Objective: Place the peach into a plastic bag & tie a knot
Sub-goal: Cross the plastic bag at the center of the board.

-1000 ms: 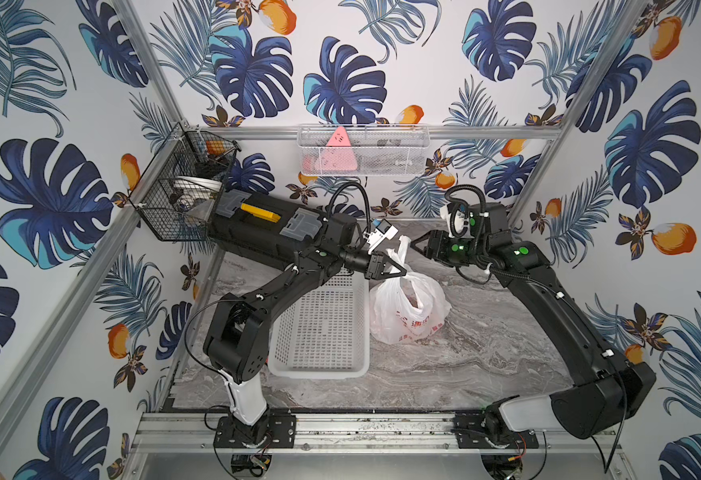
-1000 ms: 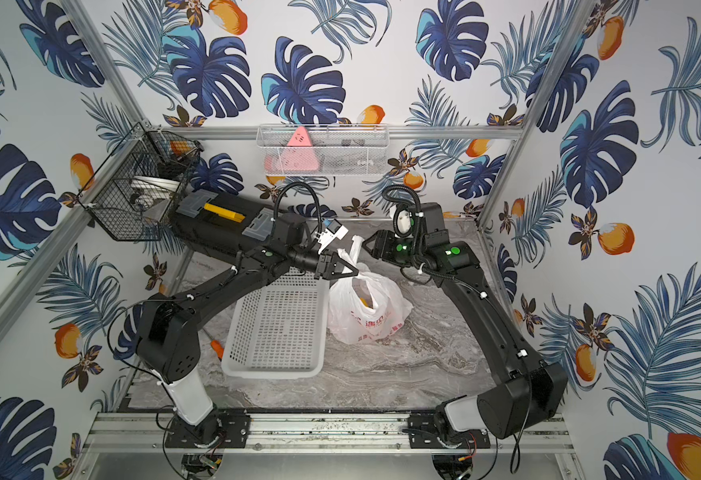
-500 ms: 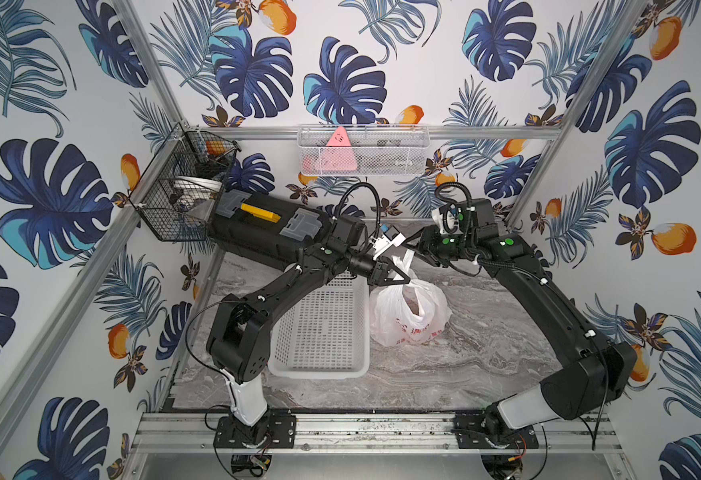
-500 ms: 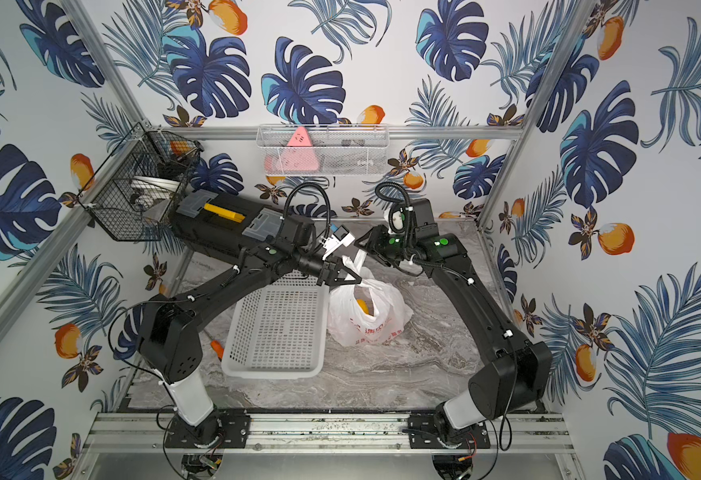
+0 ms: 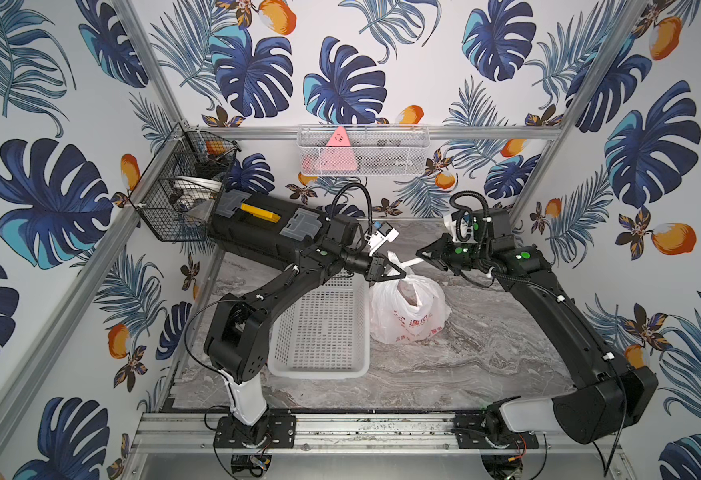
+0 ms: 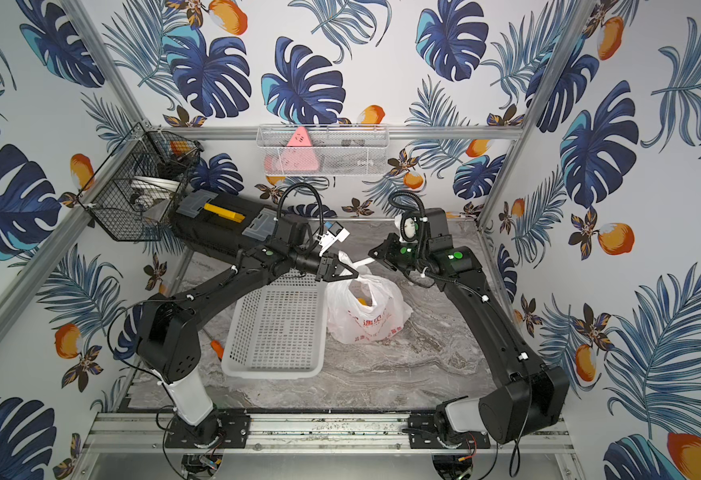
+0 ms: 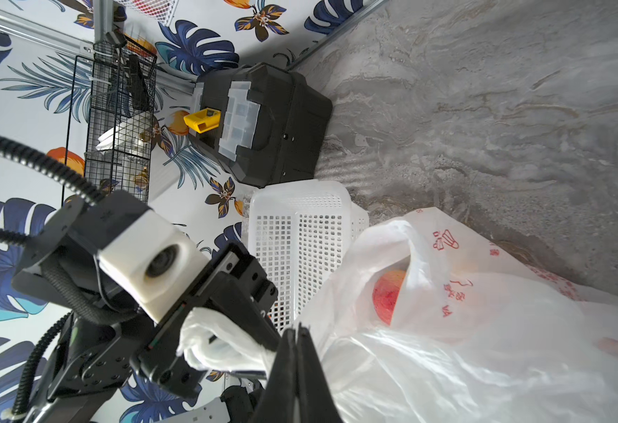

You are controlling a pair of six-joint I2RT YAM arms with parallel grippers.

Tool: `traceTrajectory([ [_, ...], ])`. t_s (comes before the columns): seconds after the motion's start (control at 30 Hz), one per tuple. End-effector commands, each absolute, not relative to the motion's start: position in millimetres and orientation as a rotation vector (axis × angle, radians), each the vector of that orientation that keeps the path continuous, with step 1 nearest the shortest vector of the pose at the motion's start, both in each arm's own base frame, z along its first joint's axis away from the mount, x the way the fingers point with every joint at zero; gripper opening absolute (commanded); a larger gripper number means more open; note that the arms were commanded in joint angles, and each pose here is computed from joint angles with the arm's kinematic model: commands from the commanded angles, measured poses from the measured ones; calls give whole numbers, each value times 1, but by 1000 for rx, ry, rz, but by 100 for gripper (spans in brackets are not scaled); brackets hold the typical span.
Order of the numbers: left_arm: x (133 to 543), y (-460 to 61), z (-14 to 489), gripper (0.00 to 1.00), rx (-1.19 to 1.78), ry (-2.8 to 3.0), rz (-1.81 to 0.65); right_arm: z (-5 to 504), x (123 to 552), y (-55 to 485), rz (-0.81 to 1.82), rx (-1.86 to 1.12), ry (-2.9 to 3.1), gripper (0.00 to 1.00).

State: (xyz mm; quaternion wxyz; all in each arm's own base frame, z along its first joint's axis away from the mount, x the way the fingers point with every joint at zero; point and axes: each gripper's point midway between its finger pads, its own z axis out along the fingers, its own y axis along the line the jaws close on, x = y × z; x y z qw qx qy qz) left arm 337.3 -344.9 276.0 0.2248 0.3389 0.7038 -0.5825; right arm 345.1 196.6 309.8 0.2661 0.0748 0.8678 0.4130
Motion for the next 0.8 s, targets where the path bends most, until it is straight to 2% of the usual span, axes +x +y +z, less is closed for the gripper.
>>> traceTrajectory([
  [0.0, 339, -344, 286, 6, 914, 1923, -1632, 327, 345, 196, 1129, 134, 2256, 0],
  [0.13, 347, -341, 287, 8, 879, 1940, -1622, 329, 330, 200, 1151, 81, 2269, 0],
  [0.4, 343, -340, 284, 16, 858, 1934, -1661, 291, 304, 218, 1188, 83, 2349, 0],
  [0.6, 340, -340, 286, 19, 854, 1936, -1689, 274, 306, 230, 1201, 85, 2381, 0],
  [0.77, 335, -338, 288, 26, 859, 1939, -1703, 262, 316, 231, 1189, 111, 2381, 0],
])
